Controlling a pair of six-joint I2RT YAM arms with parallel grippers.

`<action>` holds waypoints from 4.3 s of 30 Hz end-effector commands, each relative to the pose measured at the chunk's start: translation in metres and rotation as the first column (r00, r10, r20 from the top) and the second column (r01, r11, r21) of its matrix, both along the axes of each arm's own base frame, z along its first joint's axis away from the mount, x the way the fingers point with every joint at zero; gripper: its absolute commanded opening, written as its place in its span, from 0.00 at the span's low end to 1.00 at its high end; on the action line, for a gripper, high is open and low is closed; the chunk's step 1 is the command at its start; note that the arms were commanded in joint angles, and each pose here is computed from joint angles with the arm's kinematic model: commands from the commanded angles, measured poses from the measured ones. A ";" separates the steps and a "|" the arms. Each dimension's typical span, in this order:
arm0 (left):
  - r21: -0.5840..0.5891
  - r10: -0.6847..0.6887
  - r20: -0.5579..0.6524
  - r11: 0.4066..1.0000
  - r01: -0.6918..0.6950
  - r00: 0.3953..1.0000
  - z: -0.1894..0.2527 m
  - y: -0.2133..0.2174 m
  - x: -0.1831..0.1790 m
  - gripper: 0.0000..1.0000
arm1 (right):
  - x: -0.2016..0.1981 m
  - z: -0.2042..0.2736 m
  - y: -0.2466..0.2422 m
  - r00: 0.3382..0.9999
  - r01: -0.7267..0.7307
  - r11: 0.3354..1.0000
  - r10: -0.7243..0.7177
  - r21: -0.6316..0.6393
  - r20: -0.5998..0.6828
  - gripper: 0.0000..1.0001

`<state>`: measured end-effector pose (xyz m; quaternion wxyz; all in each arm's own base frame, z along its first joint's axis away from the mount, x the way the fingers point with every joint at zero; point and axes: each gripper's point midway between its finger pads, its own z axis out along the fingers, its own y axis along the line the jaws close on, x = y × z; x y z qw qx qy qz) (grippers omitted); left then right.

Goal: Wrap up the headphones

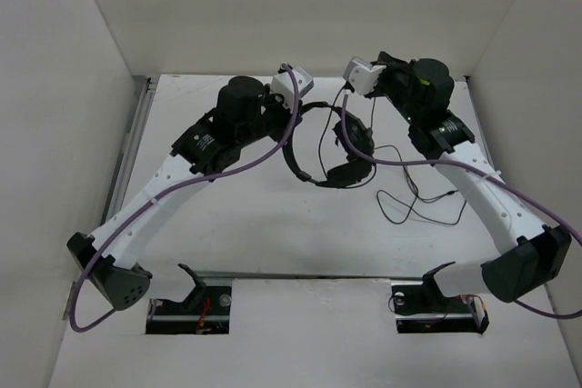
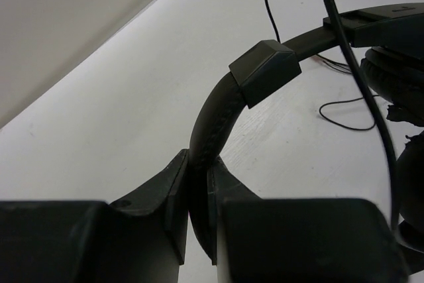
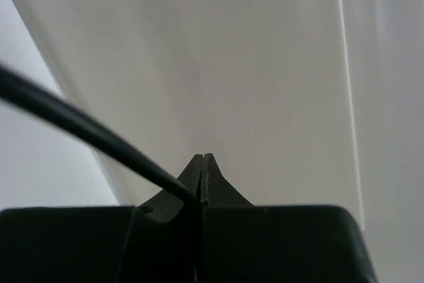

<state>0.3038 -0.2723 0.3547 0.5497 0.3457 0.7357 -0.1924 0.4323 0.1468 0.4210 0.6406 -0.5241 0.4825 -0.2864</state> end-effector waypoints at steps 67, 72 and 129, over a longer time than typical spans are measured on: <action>-0.670 -0.011 0.061 0.741 0.049 0.998 0.252 0.034 0.029 0.00 | -0.164 -0.104 0.185 0.047 0.425 0.241 0.957 0.873 -0.287 0.48; -0.675 0.026 0.058 0.737 0.020 0.998 0.253 0.047 0.034 0.00 | -0.182 -0.114 0.205 -0.037 0.429 0.282 0.955 0.858 -0.295 0.49; -0.514 0.665 0.075 0.664 -0.543 0.743 0.179 0.211 0.146 0.00 | -0.191 -0.147 0.128 0.168 0.289 0.459 0.839 0.840 -0.517 0.00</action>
